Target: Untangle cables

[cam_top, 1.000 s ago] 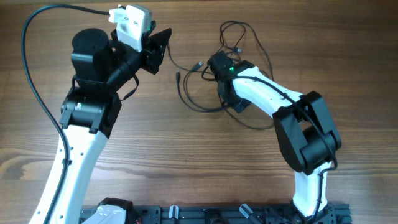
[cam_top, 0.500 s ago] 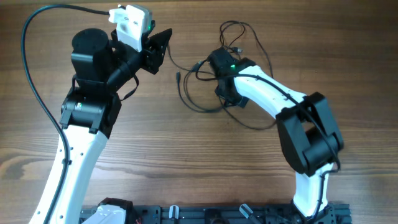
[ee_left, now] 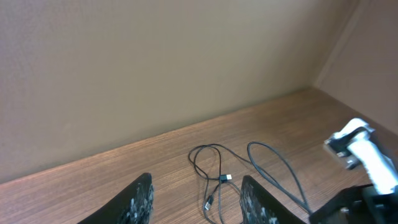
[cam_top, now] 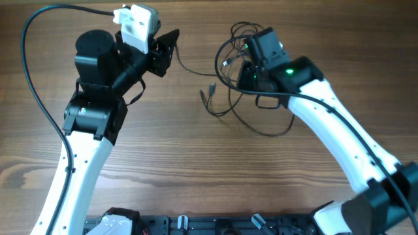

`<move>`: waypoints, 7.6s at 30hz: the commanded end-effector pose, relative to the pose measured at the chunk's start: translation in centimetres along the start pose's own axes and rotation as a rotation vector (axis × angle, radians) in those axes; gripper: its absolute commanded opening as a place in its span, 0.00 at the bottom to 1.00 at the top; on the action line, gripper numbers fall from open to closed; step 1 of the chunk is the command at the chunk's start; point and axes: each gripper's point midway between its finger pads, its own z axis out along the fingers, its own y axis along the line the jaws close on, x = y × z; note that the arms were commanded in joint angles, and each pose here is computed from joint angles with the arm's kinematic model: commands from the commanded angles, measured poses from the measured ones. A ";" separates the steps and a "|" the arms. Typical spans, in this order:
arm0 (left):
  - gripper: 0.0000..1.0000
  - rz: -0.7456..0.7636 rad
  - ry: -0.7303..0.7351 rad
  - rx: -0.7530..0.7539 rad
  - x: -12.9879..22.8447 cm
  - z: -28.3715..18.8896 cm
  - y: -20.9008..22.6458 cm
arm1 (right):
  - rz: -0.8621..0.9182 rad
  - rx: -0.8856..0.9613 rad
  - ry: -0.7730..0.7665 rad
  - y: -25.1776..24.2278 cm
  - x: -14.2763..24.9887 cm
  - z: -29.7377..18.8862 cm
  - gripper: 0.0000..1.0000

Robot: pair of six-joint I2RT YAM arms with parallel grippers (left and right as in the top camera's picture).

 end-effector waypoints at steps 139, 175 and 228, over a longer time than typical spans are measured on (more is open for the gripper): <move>0.86 0.017 -0.026 -0.273 -1.2 -6.9 10.1 | 0.249 0.502 -0.162 -21.4 -16.5 -11.4 1.00; 0.93 -0.140 0.250 -0.191 9.4 -0.1 13.6 | -0.220 0.195 0.024 2.2 -10.0 12.4 1.00; 0.95 -0.183 0.273 -0.060 10.0 0.0 11.1 | 0.149 0.312 0.036 -1.6 -5.6 23.1 0.34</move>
